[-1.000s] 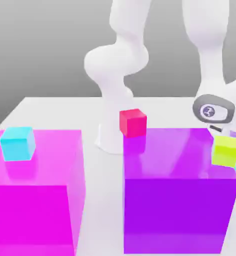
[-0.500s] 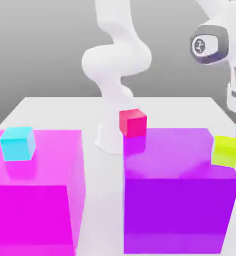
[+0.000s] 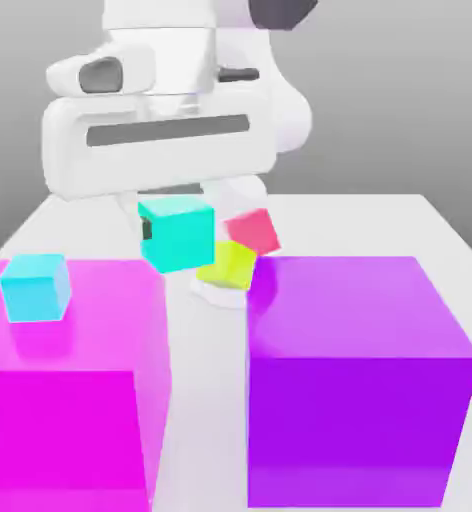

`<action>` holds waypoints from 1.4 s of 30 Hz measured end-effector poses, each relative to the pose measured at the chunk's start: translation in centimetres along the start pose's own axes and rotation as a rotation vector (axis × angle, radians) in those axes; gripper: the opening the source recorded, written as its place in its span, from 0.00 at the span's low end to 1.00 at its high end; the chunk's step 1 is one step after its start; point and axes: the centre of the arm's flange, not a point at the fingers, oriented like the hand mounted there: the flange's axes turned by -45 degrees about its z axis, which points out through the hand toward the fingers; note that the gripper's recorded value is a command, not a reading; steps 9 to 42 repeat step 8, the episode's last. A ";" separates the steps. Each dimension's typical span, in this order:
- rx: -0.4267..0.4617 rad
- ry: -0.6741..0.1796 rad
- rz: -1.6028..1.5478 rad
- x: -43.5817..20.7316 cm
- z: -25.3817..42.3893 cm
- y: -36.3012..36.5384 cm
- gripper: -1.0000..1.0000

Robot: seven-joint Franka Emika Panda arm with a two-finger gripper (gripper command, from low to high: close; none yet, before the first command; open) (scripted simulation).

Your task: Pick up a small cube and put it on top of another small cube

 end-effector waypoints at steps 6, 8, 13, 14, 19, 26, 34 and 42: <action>0.012 -0.046 0.215 -5.6 4.1 6.7 1.00; 0.012 -0.046 0.215 -5.6 4.1 6.7 1.00; 0.012 -0.046 0.215 -5.6 4.1 6.7 1.00; 0.012 -0.046 0.215 -5.6 4.1 6.7 1.00; 0.012 -0.046 0.215 -5.6 4.1 6.7 1.00; 0.012 -0.046 0.215 -5.6 4.1 6.7 1.00; 0.012 -0.046 0.215 -5.6 4.1 6.7 1.00; 0.012 -0.046 0.215 -5.6 4.1 6.7 1.00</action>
